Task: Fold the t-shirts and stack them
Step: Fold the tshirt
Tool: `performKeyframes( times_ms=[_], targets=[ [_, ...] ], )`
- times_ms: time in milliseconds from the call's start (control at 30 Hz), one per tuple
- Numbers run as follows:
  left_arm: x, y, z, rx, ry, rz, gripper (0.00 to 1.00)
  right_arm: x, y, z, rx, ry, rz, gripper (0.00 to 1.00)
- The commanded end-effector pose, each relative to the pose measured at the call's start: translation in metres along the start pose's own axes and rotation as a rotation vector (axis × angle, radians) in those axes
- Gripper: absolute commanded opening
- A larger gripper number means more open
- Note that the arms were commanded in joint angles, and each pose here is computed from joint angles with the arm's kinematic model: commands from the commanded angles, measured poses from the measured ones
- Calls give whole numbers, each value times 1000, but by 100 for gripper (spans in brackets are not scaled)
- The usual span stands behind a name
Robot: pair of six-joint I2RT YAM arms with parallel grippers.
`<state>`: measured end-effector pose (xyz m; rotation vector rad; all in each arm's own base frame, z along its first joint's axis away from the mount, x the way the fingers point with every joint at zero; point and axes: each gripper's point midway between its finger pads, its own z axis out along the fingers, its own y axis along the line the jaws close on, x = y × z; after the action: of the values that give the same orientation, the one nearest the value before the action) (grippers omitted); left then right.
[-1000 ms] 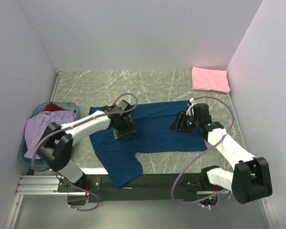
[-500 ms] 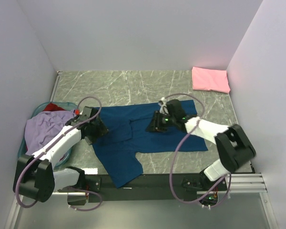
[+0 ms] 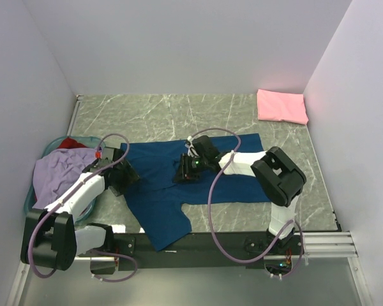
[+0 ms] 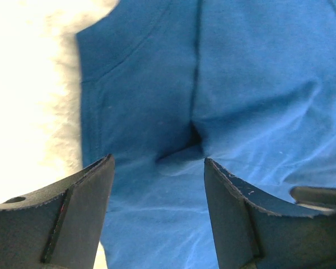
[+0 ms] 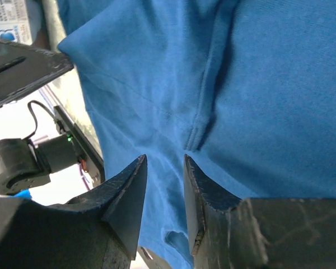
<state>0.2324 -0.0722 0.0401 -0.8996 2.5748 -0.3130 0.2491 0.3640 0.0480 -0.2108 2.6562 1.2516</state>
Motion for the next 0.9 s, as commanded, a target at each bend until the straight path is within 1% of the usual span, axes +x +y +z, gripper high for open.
performKeyframes(
  times_ms=[0, 233, 467, 600, 667, 700, 767, 800, 867],
  targets=[
    [-3, -14, 1, 83, -4, 37, 71, -11, 6, 6, 6, -27, -3, 40],
    [2, -17, 9, 97, 29, 50, 75, -2, -7, 16, 39, -1, 19, 40],
    [5, -23, 9, 134, 49, 61, 75, -4, -2, 22, 1, 4, 19, 40],
    [6, -24, 8, 143, 49, 63, 75, -4, -1, 23, -6, 5, 18, 37],
    [6, -25, 7, 148, 48, 64, 74, -6, 1, 22, -8, -1, 13, 34],
    [7, -25, 8, 148, 52, 64, 74, -7, 3, 21, -11, -5, 9, 29],
    [7, -25, 8, 149, 55, 67, 73, -9, 3, 20, -3, -13, 4, 23],
    [8, -24, 9, 147, 62, 66, 73, -11, 5, 18, -3, -19, -6, 16],
    [11, -26, 10, 156, 76, 73, 71, -11, 4, 16, 13, -23, -11, 7]
  ],
)
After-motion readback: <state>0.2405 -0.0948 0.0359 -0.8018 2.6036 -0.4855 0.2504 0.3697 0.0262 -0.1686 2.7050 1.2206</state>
